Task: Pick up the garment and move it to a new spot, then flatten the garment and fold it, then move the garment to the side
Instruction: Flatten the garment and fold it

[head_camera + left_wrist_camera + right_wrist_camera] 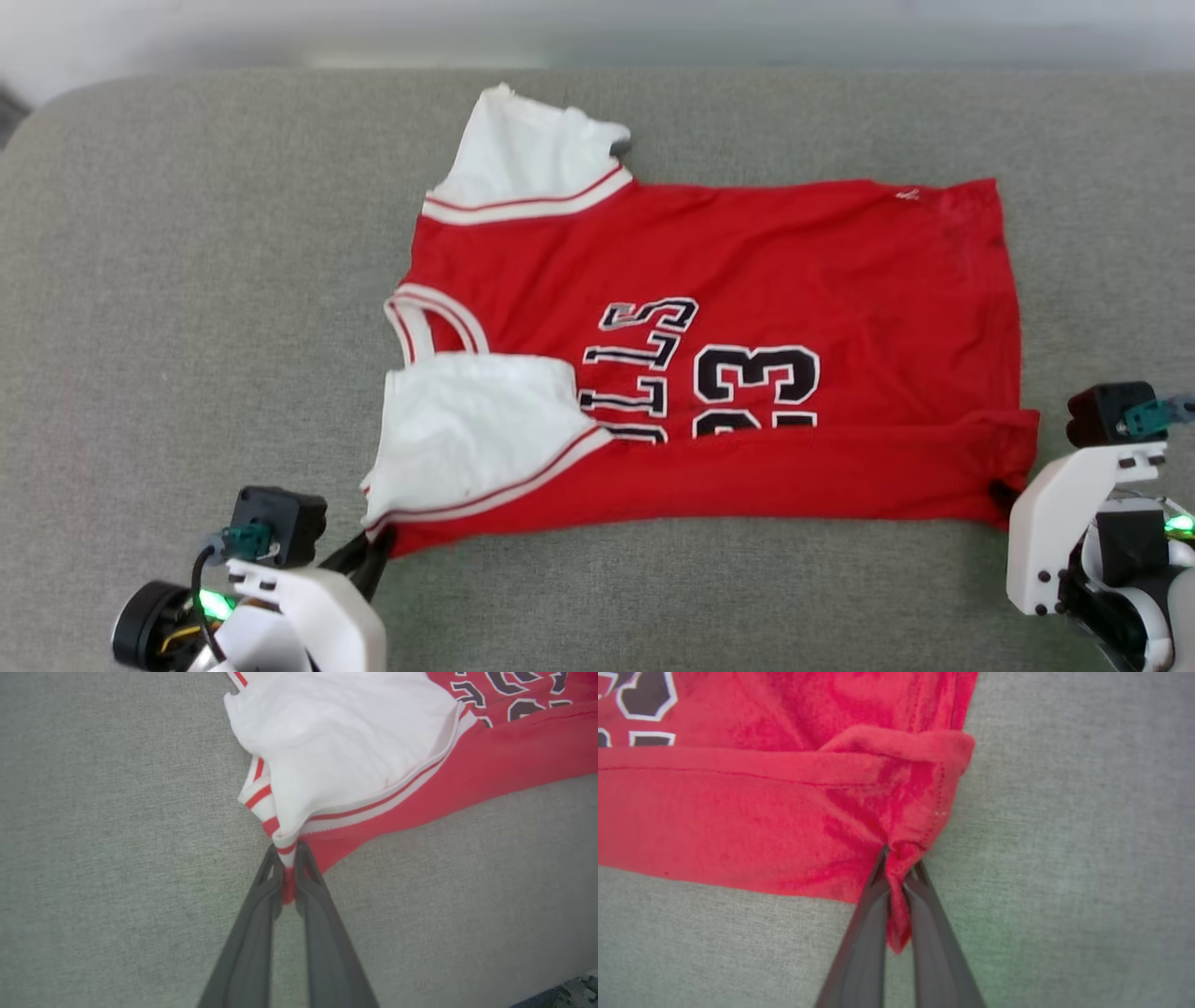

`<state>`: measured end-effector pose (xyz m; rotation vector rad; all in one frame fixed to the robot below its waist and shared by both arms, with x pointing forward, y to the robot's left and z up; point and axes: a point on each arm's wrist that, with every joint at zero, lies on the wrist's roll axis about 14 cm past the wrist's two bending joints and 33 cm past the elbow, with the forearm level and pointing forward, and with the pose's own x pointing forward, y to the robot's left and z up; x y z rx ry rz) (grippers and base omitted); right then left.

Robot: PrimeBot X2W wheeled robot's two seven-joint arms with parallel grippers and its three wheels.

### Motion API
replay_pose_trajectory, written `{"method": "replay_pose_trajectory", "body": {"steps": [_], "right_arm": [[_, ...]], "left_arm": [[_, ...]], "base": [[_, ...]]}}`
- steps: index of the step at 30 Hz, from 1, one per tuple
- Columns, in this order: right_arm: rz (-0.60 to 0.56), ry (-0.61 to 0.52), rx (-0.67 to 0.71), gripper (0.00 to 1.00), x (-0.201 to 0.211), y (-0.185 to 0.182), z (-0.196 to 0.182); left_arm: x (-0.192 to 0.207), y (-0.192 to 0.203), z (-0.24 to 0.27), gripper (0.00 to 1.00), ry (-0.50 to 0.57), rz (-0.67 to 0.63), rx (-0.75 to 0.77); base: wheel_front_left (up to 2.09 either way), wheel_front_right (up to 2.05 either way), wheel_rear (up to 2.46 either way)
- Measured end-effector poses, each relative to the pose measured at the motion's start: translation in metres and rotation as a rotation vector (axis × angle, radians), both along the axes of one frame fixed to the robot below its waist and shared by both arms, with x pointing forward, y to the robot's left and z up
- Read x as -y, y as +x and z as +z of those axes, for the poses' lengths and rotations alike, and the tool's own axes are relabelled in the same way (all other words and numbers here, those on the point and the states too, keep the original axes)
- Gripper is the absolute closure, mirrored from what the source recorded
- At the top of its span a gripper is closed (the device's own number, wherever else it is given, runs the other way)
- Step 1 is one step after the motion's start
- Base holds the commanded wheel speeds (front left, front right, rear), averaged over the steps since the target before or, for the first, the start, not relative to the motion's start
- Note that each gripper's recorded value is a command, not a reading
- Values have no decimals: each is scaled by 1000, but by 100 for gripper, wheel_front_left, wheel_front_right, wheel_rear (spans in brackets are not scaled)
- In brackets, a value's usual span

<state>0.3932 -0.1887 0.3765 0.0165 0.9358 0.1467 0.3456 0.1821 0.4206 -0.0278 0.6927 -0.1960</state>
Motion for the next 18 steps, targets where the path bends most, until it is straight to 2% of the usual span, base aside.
{"method": "replay_pose_trajectory", "body": {"steps": [8, 18], "right_arm": [[-18, -22, 52, 100, 20, -22, 29], [-71, -38, -32, 100, 46, -76, 30]], "left_arm": [[-6, -33, 3, 100, 20, -12, -44], [8, -71, -12, 100, -25, -26, -139]], "base": [[0, 0, 0], [0, 0, 0]]}}
